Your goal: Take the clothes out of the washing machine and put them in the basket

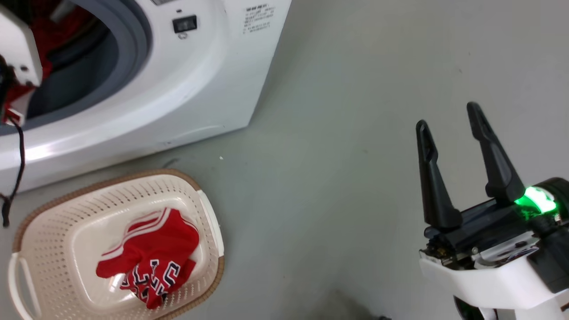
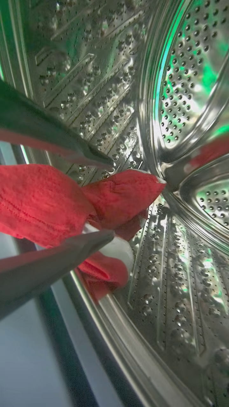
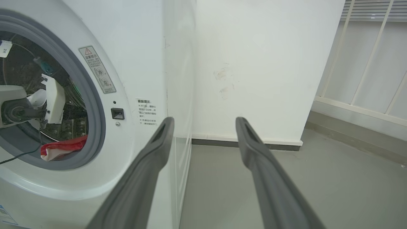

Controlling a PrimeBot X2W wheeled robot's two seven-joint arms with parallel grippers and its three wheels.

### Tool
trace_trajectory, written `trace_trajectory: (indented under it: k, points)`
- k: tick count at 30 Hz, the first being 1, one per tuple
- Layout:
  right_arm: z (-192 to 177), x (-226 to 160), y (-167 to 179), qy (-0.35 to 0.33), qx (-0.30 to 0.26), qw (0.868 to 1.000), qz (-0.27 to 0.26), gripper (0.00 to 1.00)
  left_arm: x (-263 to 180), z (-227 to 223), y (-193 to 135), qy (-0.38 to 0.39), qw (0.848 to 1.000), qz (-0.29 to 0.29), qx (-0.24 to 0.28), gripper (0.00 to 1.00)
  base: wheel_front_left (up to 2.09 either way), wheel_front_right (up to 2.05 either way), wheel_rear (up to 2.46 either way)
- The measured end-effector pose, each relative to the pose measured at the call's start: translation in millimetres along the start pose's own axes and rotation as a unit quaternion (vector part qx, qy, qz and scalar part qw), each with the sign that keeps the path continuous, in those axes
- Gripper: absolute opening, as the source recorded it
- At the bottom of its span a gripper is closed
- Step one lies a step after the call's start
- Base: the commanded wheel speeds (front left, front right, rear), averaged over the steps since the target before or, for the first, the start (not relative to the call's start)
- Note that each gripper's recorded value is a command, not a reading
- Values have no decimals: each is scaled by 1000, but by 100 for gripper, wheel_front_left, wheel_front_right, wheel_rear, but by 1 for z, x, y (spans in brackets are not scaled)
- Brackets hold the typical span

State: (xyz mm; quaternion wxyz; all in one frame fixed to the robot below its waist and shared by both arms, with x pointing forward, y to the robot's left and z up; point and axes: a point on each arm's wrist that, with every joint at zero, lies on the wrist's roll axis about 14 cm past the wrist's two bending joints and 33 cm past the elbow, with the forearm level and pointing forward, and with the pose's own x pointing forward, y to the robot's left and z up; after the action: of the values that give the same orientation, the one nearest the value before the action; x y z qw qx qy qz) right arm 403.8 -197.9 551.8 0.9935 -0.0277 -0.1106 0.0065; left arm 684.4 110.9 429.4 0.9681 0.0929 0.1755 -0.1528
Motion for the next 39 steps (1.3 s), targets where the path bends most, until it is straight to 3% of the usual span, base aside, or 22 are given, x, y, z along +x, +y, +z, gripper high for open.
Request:
trace_trajectory:
  k: [10, 18, 27, 39]
  points:
    - [-24, 16, -6, 21, -2, 1000, -4, 100, 45, -29, -2, 133, 989, -36, -61, 100, 0, 0, 0]
    - [-45, 22, -10, 44, -4, 999, -9, 100, 66, -53, -10, 243, 960, -69, -117, 100, 0, 0, 0]
    - [-61, 26, -14, 60, -8, 998, -13, 100, 77, -68, -16, 323, 935, -93, -117, 100, 0, 0, 0]
    - [-75, 26, -17, 77, -7, 997, -16, 100, 82, -101, -21, 382, 915, -95, -88, 100, 0, 0, 0]
